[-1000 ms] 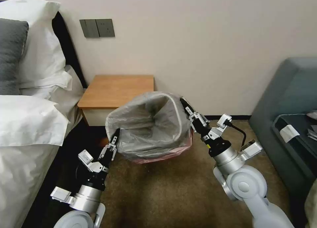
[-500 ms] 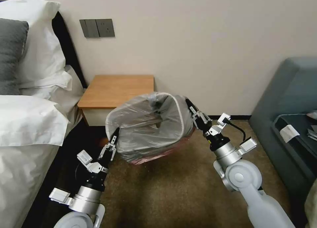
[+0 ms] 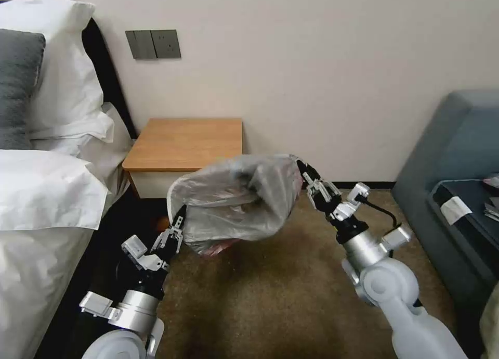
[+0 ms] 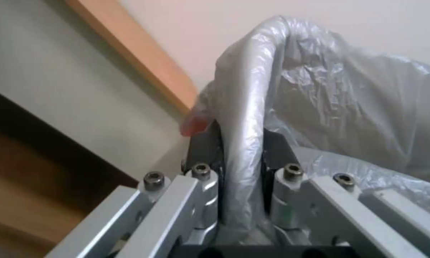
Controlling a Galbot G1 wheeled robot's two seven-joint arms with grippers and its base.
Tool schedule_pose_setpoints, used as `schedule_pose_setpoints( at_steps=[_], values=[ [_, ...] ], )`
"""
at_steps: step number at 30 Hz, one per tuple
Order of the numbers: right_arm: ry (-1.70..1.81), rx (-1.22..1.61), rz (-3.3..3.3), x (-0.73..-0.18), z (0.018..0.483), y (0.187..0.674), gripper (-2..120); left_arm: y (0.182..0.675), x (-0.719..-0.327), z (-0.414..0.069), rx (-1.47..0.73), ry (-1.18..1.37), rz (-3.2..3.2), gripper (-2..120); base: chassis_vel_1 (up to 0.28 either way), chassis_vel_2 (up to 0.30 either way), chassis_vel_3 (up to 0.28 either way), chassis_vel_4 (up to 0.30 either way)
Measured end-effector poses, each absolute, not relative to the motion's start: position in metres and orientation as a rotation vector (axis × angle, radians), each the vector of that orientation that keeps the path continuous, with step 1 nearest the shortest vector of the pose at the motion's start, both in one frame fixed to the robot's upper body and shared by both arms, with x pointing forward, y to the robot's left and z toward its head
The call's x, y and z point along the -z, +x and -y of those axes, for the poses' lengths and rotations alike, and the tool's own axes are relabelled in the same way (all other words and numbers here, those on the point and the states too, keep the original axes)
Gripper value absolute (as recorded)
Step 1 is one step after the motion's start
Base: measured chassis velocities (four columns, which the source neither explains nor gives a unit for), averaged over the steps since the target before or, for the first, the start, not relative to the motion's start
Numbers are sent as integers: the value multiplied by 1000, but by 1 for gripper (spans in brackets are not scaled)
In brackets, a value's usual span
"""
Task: Pick up the garbage bag from the table and place it over the trash can.
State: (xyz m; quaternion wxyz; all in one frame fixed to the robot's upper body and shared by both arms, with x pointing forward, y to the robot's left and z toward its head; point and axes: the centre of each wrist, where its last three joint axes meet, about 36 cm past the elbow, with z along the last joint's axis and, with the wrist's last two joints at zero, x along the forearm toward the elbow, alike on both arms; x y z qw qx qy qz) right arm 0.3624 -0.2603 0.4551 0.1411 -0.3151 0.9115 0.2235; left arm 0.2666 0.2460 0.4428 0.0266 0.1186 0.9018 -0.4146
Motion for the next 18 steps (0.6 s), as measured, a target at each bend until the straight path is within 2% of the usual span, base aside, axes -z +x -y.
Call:
schedule_pose_setpoints(
  at_steps=[2, 3, 8, 9, 12, 13, 15, 16, 18],
  values=[
    [-896, -606, -2628, -457, 269, 356, 43, 267, -444, -246, 1272, 344, -2798, 9, 0, 0, 0, 0],
    [-896, -606, -2628, -457, 269, 356, 43, 267, -444, -246, 1272, 344, -2798, 9, 0, 0, 0, 0],
    [-868, -605, -2603, -463, 276, 354, 63, 266, -448, -244, 1256, 334, -2801, 9, 0, 0, 0, 0],
    [-868, -605, -2603, -463, 276, 354, 63, 266, -448, -244, 1256, 334, -2801, 9, 0, 0, 0, 0],
    [-959, -538, -2544, -485, 256, 343, 80, 266, -449, -242, 1095, 273, -2881, 9, 0, 0, 0, 0],
    [-959, -538, -2544, -485, 256, 343, 80, 266, -449, -242, 1095, 273, -2881, 9, 0, 0, 0, 0],
    [-1040, -411, -2522, -500, 233, 330, 90, 266, -448, -240, 962, 234, -2935, 9, 0, 0, 0, 0],
    [-1040, -411, -2522, -500, 233, 330, 90, 266, -448, -240, 962, 234, -2935, 9, 0, 0, 0, 0],
    [-1089, -140, -2539, -511, 215, 319, 96, 268, -445, -240, 760, 202, -2997, 9, 0, 0, 0, 0]
  ],
)
